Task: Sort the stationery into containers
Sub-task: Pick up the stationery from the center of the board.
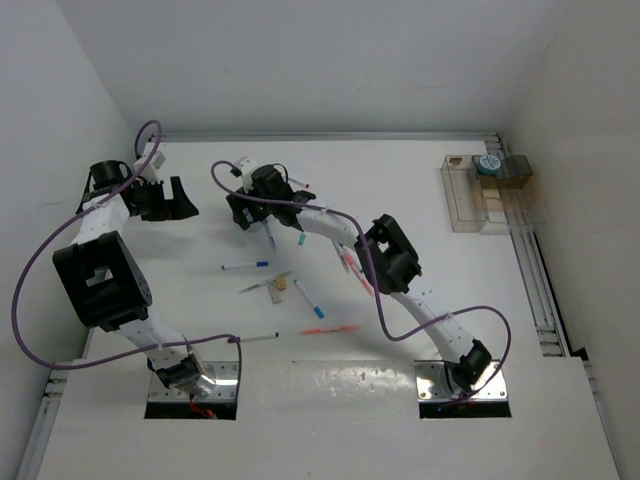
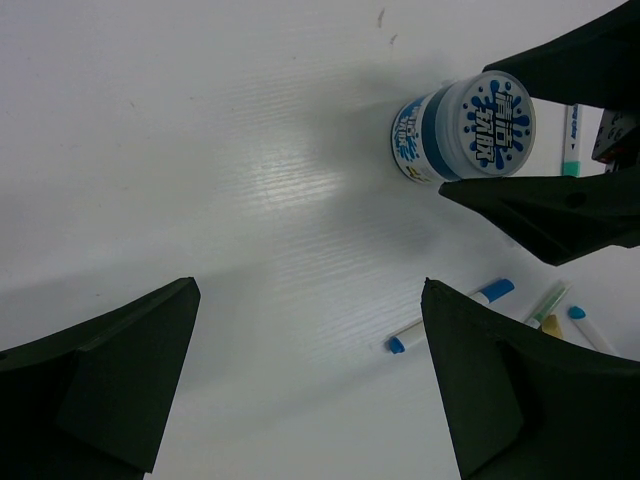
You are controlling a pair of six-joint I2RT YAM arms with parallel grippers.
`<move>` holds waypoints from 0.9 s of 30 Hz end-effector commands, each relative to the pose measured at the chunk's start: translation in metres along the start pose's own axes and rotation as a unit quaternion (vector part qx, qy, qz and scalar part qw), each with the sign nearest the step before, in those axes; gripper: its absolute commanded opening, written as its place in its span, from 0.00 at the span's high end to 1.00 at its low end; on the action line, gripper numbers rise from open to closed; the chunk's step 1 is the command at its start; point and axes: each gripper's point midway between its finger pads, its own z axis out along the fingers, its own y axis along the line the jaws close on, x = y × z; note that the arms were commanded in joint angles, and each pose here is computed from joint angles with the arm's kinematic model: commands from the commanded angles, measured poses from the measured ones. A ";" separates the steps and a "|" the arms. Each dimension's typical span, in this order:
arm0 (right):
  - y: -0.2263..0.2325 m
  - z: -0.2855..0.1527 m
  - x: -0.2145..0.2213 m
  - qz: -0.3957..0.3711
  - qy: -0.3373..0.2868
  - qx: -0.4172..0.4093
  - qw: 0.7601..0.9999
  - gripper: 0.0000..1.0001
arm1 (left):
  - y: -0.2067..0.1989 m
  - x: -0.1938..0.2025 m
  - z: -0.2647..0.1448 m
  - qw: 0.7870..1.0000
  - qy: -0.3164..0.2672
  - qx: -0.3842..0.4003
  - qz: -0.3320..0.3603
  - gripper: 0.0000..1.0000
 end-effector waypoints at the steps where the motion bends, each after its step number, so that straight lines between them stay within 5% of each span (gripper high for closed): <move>1: 0.008 0.000 -0.024 -0.007 -0.033 -0.008 0.999 0.17 | 0.000 -0.009 -0.008 1.000 -0.016 0.000 0.015 0.00; 4: 0.006 0.000 -0.024 -0.009 -0.034 -0.005 0.999 0.22 | 0.000 -0.011 -0.009 1.000 -0.017 -0.001 0.015 0.00; 13: -0.008 -0.029 -0.055 -0.001 -0.054 0.005 0.999 0.60 | -0.001 -0.015 -0.014 0.999 -0.022 -0.007 0.026 0.00; 20: -0.110 -0.112 -0.083 0.023 -0.055 0.100 0.993 0.88 | -0.009 -0.025 -0.020 0.999 -0.035 -0.002 0.038 0.00; 27: -0.232 -0.230 -0.084 0.041 -0.055 0.237 0.969 0.94 | -0.020 -0.041 -0.029 0.997 -0.052 -0.008 0.062 0.00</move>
